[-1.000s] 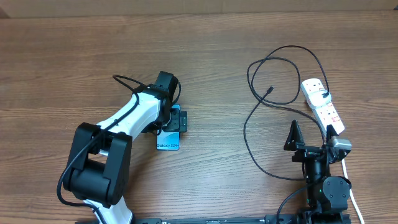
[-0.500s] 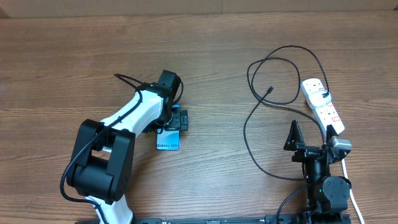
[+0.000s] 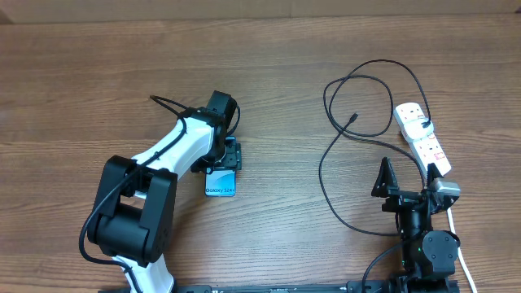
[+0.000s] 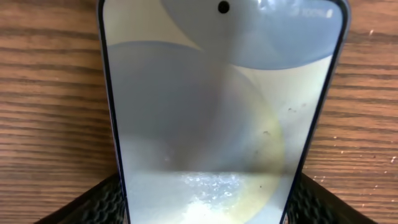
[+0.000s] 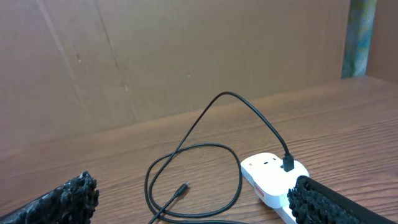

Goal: Plug charger to phone and switch on socket
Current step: 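Close the left gripper on the phone's long edges, then lift the phone with the left gripper and tilt it upright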

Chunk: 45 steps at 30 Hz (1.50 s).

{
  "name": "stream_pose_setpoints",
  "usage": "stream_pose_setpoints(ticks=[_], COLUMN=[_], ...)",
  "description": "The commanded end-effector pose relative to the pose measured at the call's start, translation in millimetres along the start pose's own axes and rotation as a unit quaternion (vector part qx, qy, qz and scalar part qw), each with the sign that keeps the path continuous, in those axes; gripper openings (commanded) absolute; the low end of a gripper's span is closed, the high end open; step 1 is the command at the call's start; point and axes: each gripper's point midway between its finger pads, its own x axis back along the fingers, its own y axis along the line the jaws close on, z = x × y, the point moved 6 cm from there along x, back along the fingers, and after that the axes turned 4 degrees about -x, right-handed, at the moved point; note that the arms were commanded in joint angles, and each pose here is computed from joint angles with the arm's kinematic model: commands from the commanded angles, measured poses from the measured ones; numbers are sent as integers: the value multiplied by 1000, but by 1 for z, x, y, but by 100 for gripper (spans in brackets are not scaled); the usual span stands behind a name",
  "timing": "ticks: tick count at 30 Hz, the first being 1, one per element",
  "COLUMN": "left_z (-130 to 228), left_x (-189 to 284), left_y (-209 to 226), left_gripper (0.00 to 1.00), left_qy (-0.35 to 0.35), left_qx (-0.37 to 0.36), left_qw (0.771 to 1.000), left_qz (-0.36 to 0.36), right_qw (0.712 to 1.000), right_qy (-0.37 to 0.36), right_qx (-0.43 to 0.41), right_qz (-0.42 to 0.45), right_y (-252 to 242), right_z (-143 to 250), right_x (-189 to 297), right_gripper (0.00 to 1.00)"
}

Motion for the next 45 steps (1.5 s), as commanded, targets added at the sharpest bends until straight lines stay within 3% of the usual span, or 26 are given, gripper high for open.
stream_pose_setpoints(ticks=[1,10,17,23,36,45], left_z=[29,27,17,14,18,18], left_x=[-47,-41,-22,-10,17,42], left_y=[7,-7,-34,-47,-79,-96], left_gripper=[66,64,59,58,57,56], left_qy=[84,97,105,115,146,162], left_qx=[9,-10,-29,-31,-32,-30], left_qw=[996,994,979,966,904,839], left_qz=[-11,53,173,228,400,519], right_qw=[1000,1000,1000,1000,1000,1000], right_qy=[-2,-2,-2,-2,-2,-2], right_qx=[3,3,3,2,2,3], right_qz=[6,6,6,6,6,6], right_y=[-2,-2,-2,-2,-2,-2], right_z=[2,2,2,2,2,2], right_x=[0,0,0,0,0,0], right_gripper=[100,100,100,100,100,100])
